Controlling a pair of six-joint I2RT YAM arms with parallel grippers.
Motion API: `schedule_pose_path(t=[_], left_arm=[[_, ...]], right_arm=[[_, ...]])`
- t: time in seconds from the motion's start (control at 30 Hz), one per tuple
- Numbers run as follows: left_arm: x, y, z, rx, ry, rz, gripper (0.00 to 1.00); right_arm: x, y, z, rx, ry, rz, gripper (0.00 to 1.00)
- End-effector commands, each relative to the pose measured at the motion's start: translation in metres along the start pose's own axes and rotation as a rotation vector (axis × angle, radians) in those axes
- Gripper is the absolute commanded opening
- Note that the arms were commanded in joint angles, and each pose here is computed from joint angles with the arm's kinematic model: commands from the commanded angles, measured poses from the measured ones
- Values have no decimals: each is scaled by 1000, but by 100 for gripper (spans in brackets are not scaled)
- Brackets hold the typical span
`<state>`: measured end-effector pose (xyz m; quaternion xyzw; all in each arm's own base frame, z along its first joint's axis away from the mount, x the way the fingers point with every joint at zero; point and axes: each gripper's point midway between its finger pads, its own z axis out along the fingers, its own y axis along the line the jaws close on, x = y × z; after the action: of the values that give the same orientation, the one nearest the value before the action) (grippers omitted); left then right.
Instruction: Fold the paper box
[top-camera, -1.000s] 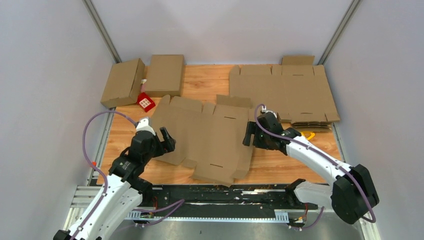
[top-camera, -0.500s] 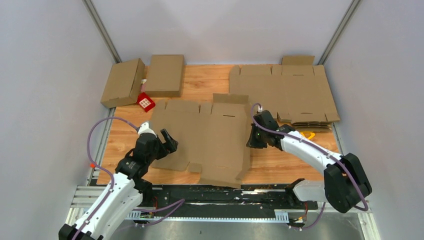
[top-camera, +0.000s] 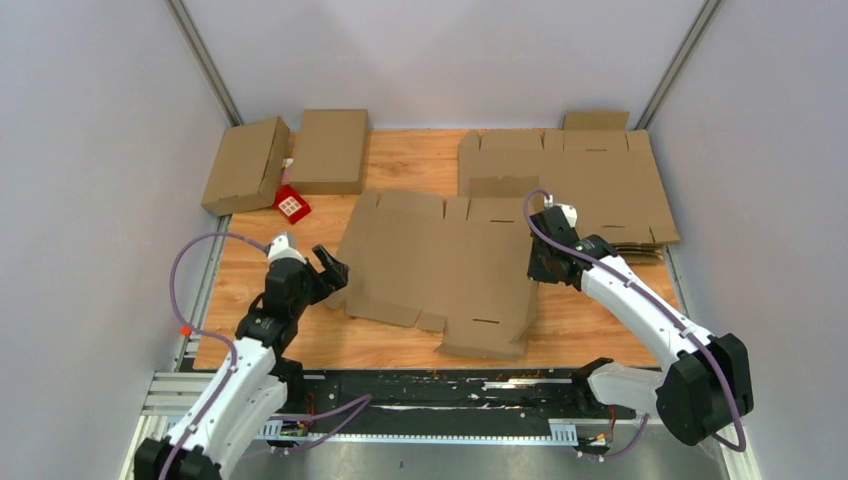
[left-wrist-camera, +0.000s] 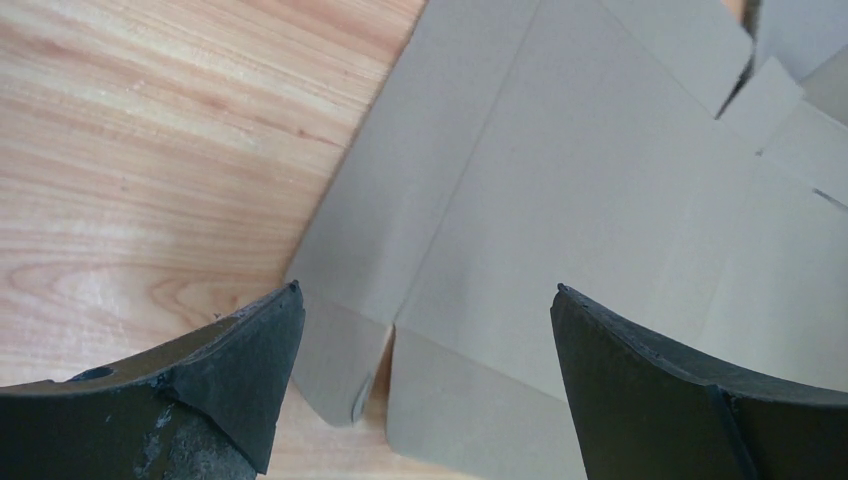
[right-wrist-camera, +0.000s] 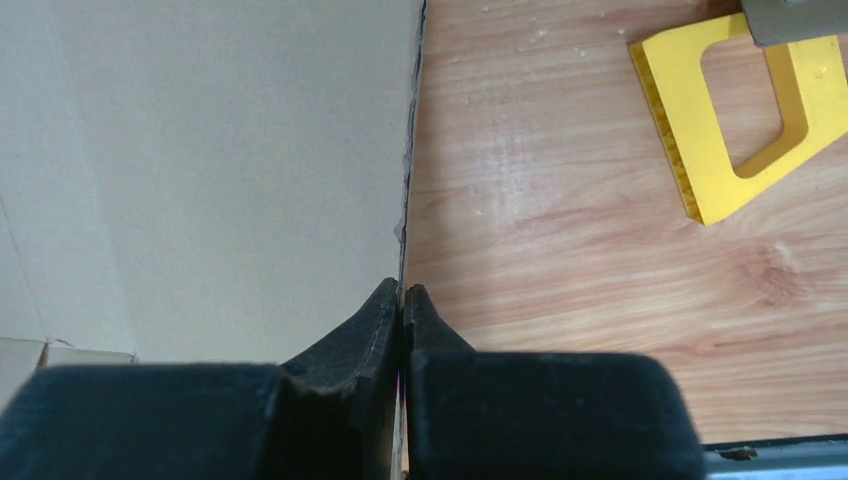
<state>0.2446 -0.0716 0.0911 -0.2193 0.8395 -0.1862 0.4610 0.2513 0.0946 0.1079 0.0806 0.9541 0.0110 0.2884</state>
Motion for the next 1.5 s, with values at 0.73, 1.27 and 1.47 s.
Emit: schedule_pose_path(t=[0.73,1.27,1.47], left_arm=[[37,-34,82,298,424,-65,78],[48,-81,68,594,478,-179,46],[45,-87,63,625,468,-167,50]], right_arm=[[-9,4,-18,-56,-21,-64,6],[1,15,0,-83,30,-64,5],[5,35,6,-179,63,-73,15]])
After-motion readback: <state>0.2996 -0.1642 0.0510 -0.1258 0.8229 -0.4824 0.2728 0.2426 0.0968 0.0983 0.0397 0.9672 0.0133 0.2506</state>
